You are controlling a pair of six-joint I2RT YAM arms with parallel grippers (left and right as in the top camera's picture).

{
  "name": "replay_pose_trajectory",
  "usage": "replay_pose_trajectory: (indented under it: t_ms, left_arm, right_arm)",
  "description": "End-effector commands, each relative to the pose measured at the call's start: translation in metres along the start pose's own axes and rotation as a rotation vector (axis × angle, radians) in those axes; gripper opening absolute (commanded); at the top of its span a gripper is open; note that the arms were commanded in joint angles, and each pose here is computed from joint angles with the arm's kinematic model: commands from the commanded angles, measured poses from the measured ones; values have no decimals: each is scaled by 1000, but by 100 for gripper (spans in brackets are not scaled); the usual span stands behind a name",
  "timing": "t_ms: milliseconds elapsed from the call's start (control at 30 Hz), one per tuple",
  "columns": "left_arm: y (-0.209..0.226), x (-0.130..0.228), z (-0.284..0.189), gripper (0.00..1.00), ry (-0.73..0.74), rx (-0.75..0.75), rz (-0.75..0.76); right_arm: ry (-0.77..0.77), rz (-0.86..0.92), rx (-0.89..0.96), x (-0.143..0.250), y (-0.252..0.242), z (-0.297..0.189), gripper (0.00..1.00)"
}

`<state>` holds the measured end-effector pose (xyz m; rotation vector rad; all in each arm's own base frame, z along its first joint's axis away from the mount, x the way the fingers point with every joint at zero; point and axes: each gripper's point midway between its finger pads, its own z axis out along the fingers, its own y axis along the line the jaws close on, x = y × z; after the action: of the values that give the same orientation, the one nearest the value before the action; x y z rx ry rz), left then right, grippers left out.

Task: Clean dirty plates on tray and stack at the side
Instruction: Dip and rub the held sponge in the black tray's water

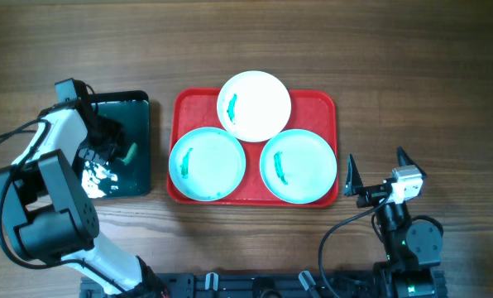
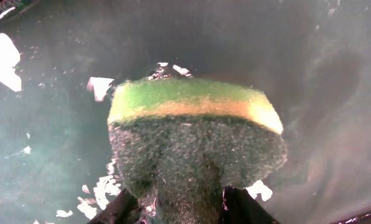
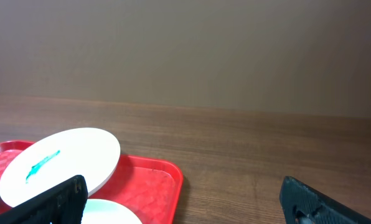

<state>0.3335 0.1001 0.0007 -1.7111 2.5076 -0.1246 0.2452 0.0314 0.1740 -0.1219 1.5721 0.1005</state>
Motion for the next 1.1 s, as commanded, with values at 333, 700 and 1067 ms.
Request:
replay_pose_trajectory:
  t_ms: [333,700,1067]
  left_arm:
    - [-36,5,-112,4,-103,327,35]
    - [-6,-11,-47,4,-155,125,18]
    - [-32,97,-177,4,-6,481,430]
  right_arm:
    - [-5,-11,12,-1,-2,0,100]
    - [-5,-11,12,-1,-2,0,100]
    - [-5,-11,12,-1,-2,0,100]
